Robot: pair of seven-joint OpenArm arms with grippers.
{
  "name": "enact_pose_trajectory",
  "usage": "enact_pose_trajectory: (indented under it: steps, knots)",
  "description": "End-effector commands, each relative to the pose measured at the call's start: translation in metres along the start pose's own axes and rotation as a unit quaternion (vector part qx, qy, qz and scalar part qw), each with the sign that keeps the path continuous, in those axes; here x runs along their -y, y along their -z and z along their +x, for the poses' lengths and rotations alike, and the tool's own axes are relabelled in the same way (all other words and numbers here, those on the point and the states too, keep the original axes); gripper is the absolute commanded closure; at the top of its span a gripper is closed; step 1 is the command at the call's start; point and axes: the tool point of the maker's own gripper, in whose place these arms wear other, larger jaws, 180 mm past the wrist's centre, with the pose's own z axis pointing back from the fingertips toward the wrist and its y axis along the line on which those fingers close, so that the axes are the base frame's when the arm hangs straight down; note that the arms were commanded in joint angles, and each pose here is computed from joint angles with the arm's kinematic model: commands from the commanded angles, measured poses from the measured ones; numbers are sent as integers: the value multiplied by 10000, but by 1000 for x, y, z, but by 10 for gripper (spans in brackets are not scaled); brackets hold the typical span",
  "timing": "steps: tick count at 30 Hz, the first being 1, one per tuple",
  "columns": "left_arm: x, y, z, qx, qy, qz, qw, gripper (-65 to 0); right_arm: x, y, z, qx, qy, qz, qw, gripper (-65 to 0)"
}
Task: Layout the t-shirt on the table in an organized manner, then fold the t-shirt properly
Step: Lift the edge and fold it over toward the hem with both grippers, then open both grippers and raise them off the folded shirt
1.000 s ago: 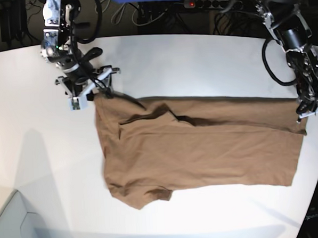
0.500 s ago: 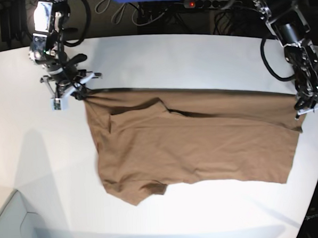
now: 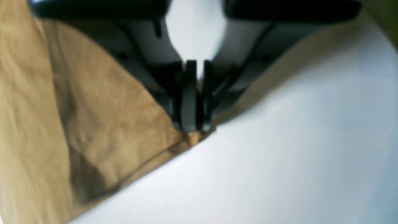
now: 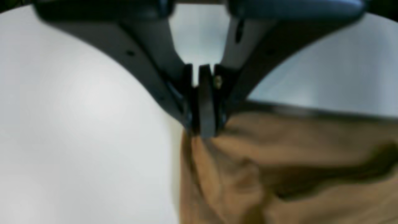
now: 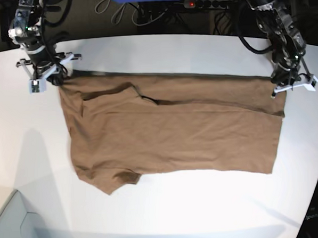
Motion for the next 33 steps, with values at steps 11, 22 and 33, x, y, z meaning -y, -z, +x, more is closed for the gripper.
enact_pose_trajectory:
  steps: [11, 22, 33]
  knots:
    - [-12, -31, 4, 224, 204, -10, 9995, -1, 12, -22, -24, -260, -210, -15, 9994, 0]
    - [-15, -46, -1, 256, 244, -35, 9994, -1, 3, -27, -35, -292, 115, 22, 9995, 0]
    - [0, -43, -10, -161, 121, -213, 9996, -141, 12, -31, -27, -190, 97, -121, 9997, -333]
